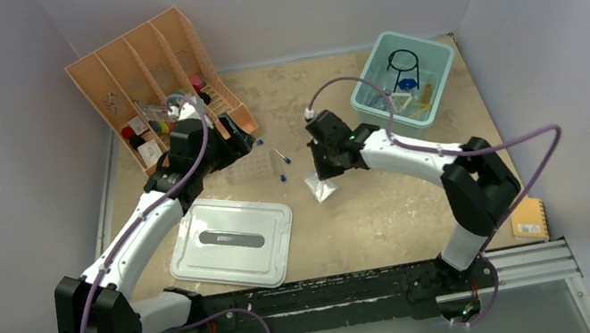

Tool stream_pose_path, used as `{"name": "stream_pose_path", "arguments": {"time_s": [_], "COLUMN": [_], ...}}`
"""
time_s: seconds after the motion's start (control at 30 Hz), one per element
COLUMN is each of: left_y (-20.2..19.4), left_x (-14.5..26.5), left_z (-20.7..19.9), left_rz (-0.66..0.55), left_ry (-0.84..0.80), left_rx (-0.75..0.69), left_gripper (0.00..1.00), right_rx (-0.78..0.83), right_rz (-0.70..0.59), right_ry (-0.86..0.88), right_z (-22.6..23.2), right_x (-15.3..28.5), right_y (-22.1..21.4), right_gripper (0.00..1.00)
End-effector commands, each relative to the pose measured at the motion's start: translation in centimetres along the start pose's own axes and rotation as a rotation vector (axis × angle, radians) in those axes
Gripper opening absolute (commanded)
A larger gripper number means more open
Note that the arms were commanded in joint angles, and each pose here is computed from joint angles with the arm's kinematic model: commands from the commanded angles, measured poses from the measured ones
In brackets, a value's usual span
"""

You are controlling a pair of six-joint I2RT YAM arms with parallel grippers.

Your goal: Organize the chemistry lab equipment

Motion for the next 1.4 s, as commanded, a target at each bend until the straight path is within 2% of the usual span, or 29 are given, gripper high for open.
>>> {"name": "stream_pose_path", "arguments": {"time_s": [0.0, 0.13, 0.23, 0.43, 0.6, 0.73, 0.9, 1.1, 1.37], "left_y": [1.2, 1.4, 1.5, 1.5, 1.5, 1.4, 1.3, 1.7, 2.0], "left_x": [0.3, -0.1, 0.0, 0.2, 0.5, 0.3, 0.0, 0.1, 0.0], "left_z": [-1.7, -2.4, -2.3, -2.1, -1.8, -1.7, -1.7, -1.7, -1.4], "left_rz": [-0.068, -0.061, -0.068, -0.069, -0.075, -0.072, -0.064, -0.066, -0.068], "left_ry": [-0.172, -0.238, -0.23, -0.204, -0.179, -0.17, -0.165, -0.144, -0.097], "left_rx": [0.006, 0.025, 0.018, 0.0, -0.011, -0.013, -0.012, -0.026, -0.041], "left_gripper": [0.77, 0.77, 0.77, 0.77, 0.77, 0.77, 0.76, 0.76, 0.77], "right_rx": [-0.053, -0.091, -0.106, -0.19, -0.313, -0.405, -0.455, -0.458, -0.427], "right_rz": [-0.201, -0.327, -0.415, -0.564, -0.601, -0.547, -0.477, -0.41, -0.395], "right_ry": [0.223, 0.264, 0.221, 0.06, -0.069, -0.086, -0.127, -0.123, -0.112], "right_z": [1.5, 1.0, -0.3, -6.0, -11.3, -14.2, -15.4, -16.0, -16.4], "right_x": [5.4, 8.7, 11.0, 14.9, 16.0, 14.6, 11.4, 7.2, 4.4], "right_y": [6.0, 9.6, 12.3, 16.4, 17.9, 18.6, 19.7, 21.1, 23.0], "right_gripper": [0.0, 0.0, 0.0, 0.0, 0.0, 0.0, 0.0, 0.0, 0.0]}}
Point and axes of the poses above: each gripper's point midway between its finger pads, its own x axis back along the fingers, its own z axis along the line the jaws close on, y = z × x, the point moved 10 cm from there along x, back along the fingers, and after that the axes turned 14 degrees about -x, right-handed, at the moved point
